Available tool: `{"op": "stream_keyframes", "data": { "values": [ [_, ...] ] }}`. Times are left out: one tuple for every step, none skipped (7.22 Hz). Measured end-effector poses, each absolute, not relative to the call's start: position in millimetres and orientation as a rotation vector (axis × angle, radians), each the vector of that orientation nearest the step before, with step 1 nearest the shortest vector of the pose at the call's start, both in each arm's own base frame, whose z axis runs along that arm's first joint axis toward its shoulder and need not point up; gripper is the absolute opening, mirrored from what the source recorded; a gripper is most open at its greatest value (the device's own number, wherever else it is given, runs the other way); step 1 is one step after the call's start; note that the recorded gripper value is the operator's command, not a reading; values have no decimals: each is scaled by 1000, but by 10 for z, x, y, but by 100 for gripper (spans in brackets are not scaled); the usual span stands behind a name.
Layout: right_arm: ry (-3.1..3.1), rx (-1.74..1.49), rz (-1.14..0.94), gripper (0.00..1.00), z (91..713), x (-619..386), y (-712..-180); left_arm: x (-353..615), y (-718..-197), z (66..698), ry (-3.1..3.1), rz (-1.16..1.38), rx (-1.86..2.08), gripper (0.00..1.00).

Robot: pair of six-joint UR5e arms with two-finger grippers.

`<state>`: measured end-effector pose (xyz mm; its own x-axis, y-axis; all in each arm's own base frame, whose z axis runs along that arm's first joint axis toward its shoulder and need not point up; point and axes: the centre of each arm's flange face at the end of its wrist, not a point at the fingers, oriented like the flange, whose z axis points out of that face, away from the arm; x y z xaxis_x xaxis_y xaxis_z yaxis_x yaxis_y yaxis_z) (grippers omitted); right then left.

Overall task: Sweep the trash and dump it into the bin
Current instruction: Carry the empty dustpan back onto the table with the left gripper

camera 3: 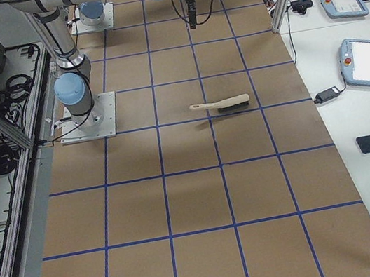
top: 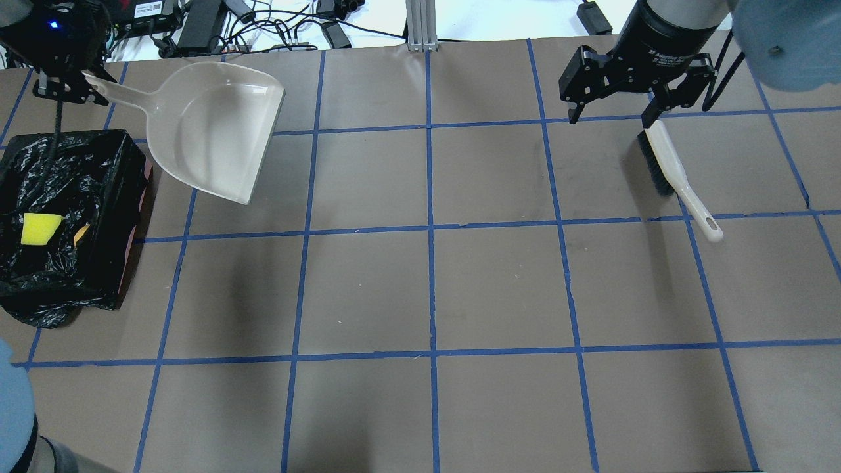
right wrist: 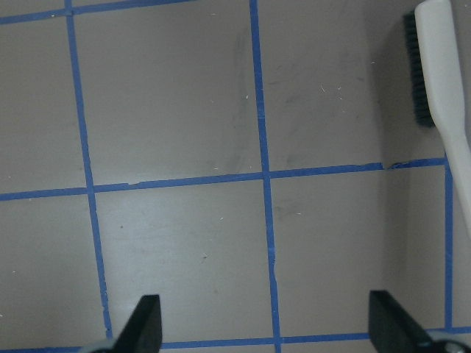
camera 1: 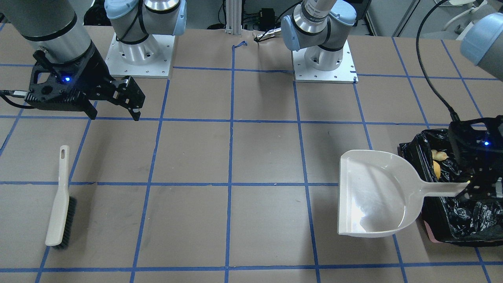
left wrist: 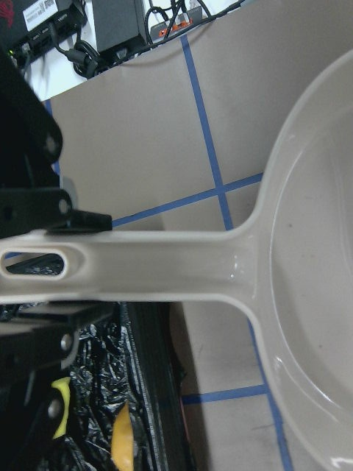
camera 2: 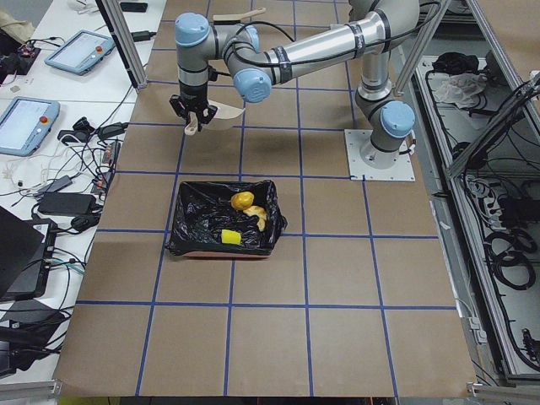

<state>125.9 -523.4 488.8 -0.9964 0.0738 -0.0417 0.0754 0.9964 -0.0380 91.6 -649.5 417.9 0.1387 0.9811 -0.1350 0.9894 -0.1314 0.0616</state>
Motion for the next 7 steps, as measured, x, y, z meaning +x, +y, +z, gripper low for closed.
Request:
{"op": "stream_keyframes", "data": {
  "values": [
    [3116, 118, -51, 100, 4884, 1244, -5208, 903, -6521, 4002, 2047, -95, 2235, 0],
    [3124, 123, -42, 100, 4884, 1237, -5173, 908, -6551, 3862, 2111, -92, 2201, 0],
    [3126, 128, -34, 100, 4871, 1235, -5143, 910, -6588, 3735, 2179, -86, 2160, 0],
    [3127, 131, -29, 100, 4860, 1234, -5128, 901, -6624, 3616, 2243, -77, 2120, 0],
    [3128, 133, -25, 100, 4851, 1234, -5121, 854, -6659, 3511, 2294, -67, 2087, 0],
    [3128, 135, -23, 100, 4844, 1233, -5117, 789, -6693, 3426, 2326, -57, 2065, 0],
    [3129, 137, -22, 100, 4840, 1233, -5114, 752, -6722, 3349, 2348, -48, 2048, 0]
  ]
}}
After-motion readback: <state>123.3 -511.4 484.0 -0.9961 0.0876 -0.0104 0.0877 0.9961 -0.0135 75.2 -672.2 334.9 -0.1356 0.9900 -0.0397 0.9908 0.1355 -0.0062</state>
